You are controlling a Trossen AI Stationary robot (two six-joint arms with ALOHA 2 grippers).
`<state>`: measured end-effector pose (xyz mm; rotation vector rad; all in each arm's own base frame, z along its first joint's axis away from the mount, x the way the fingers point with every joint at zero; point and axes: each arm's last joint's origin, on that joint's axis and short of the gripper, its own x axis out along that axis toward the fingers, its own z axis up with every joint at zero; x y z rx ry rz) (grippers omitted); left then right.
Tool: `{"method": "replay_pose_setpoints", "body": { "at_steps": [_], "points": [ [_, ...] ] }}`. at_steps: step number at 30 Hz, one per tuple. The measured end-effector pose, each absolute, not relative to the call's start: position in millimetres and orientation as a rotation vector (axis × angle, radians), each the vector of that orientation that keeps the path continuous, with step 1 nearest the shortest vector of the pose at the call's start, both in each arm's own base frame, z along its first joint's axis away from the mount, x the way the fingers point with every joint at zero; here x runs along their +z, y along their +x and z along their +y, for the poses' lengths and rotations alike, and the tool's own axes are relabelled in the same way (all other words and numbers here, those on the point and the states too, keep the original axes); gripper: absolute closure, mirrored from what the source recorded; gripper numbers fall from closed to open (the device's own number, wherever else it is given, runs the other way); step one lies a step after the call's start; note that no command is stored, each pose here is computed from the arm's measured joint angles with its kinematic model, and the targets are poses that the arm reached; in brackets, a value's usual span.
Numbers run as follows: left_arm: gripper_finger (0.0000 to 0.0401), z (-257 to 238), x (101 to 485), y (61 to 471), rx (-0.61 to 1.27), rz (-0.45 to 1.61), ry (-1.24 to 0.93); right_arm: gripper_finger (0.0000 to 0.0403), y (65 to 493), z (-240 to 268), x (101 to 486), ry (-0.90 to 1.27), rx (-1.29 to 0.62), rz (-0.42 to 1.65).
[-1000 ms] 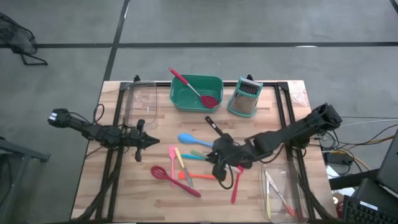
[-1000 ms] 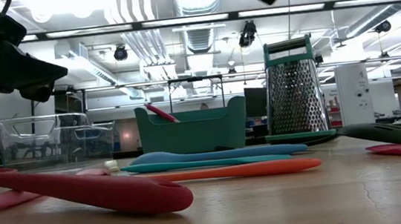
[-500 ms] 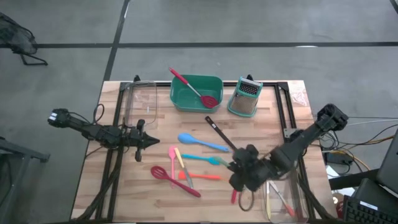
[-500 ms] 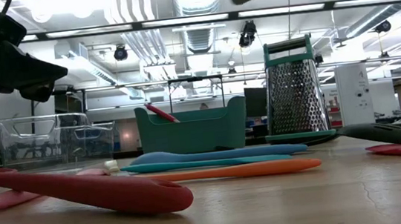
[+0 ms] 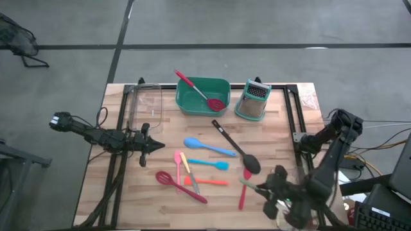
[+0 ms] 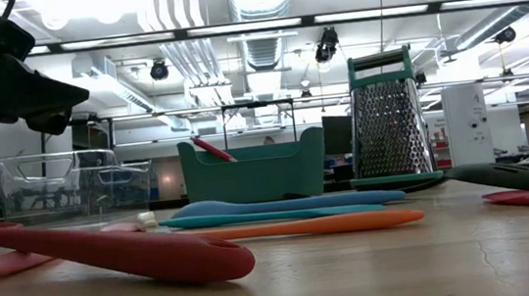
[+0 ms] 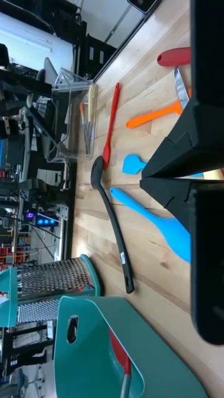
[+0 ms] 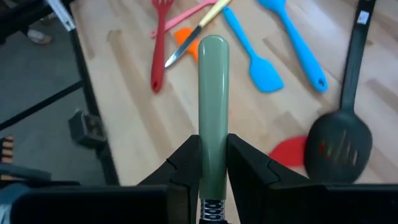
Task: Pick & Place Kitchen Items
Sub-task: Put the green knife into the bottom right transparent bin
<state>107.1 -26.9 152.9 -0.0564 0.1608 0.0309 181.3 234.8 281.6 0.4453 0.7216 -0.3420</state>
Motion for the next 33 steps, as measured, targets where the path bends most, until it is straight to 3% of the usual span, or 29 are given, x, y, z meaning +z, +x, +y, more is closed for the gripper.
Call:
{"method": "replay_pose_setpoints", "body": {
  "at_steps": [16,33],
  "points": [
    [0.0389,-26.9,153.0,107.1,0.031,0.161,-0.056,0.0339,106.5,252.1,276.2,0.523,-0.392,0.743],
    [0.0389,-26.9,153.0,107.1,0.031,0.161,-0.056,0.0339,99.1,264.9,241.6,0.446,-0.56,0.862]
  ]
}}
